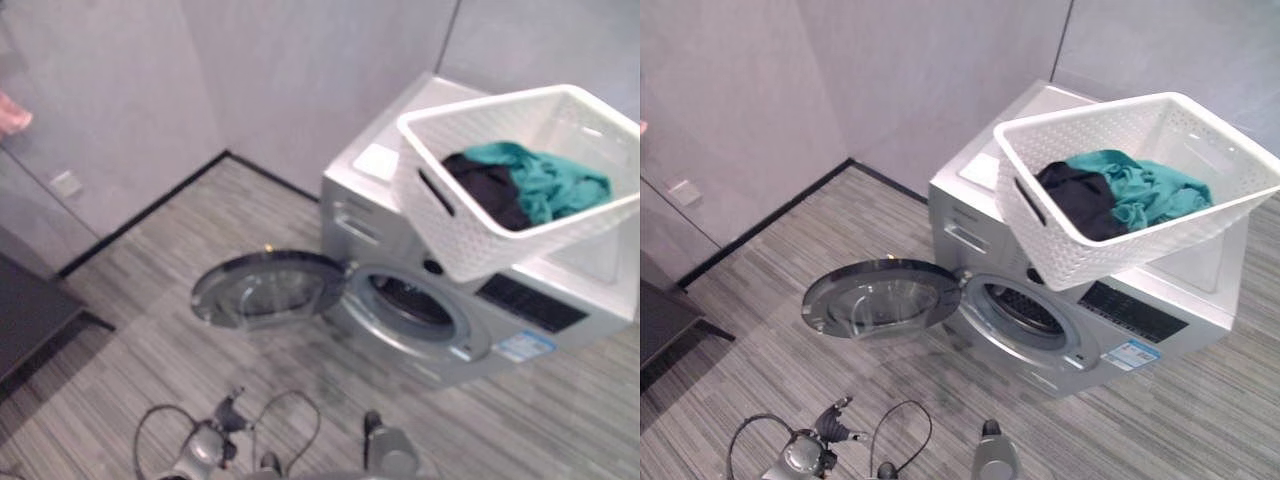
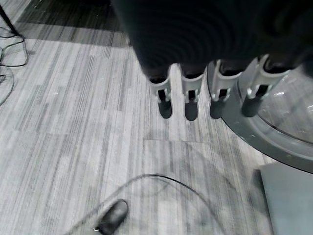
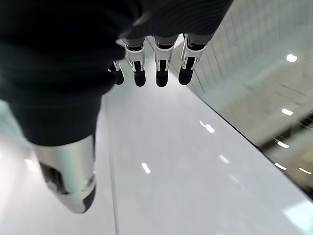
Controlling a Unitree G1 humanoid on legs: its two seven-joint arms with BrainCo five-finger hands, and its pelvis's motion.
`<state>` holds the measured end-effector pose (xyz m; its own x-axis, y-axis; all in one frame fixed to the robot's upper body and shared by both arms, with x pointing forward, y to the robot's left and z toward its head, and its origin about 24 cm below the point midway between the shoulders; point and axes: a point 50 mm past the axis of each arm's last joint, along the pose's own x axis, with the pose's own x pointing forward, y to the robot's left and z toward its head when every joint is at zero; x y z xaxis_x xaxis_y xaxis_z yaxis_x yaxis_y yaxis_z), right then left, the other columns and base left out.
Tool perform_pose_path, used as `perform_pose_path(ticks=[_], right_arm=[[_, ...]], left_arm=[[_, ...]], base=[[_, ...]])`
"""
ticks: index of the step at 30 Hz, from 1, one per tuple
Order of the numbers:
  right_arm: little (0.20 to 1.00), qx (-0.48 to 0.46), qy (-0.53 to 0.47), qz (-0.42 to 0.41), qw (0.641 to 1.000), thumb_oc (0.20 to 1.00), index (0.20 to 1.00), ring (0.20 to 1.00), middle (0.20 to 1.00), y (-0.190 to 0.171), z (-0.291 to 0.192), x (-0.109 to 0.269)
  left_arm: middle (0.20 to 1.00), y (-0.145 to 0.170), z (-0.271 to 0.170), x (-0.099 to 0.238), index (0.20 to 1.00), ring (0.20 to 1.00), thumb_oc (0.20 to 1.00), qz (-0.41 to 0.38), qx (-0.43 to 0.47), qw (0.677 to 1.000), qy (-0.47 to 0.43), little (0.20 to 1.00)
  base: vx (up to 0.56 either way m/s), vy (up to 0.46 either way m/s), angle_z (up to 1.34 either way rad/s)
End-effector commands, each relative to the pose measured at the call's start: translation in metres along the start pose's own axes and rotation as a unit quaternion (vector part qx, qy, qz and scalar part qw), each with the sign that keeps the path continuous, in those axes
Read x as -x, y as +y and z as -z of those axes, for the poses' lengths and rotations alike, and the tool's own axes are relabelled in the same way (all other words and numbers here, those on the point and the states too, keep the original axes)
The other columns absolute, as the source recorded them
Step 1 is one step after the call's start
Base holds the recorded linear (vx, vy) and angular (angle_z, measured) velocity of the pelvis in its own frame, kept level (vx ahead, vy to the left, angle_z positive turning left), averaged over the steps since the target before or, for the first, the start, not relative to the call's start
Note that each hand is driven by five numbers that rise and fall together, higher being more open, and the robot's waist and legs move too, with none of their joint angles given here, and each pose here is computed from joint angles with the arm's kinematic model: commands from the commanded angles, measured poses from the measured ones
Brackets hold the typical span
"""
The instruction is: Grab the laundry basket,head to the washer,open it,put in the laundry and shut it.
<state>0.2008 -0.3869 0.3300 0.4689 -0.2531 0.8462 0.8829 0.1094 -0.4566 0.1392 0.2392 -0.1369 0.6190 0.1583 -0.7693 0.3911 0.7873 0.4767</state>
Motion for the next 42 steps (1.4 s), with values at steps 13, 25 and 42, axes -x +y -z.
perform_pose_path(ticks=[13, 25, 42], right_arm=[[1.000, 0.013, -0.062, -0.238, 0.969, 1.000, 1.000, 1.000, 1.000, -0.006, -0.043, -0.051], [1.000, -0.001, -0.092, -0.432, 0.897, 1.000, 1.000, 1.000, 1.000, 0.052, -0.074, -0.049], [1.000, 0.104, -0.147, -0.590, 0.787, 1.000, 1.000, 1.000, 1.000, 0.095, -0.086, -0.008]], left_arm=[[1.000, -0.015, 0.020, 0.006, 1.000, 1.000, 1.000, 0.049, 0.027, 0.998, 0.043, 1.000], [1.000, -0.004, 0.020, 0.005, 1.000, 1.000, 1.000, 0.044, 0.037, 0.998, 0.035, 1.000], [1.000, -0.017, 0.003, 0.001, 1.000, 1.000, 1.000, 0.060, 0.053, 0.997, 0.013, 1.000]], base=[[0.05, -0.117, -0.09], [-0.08, 0.021, 0.03], [-0.01, 0.012, 0.06]])
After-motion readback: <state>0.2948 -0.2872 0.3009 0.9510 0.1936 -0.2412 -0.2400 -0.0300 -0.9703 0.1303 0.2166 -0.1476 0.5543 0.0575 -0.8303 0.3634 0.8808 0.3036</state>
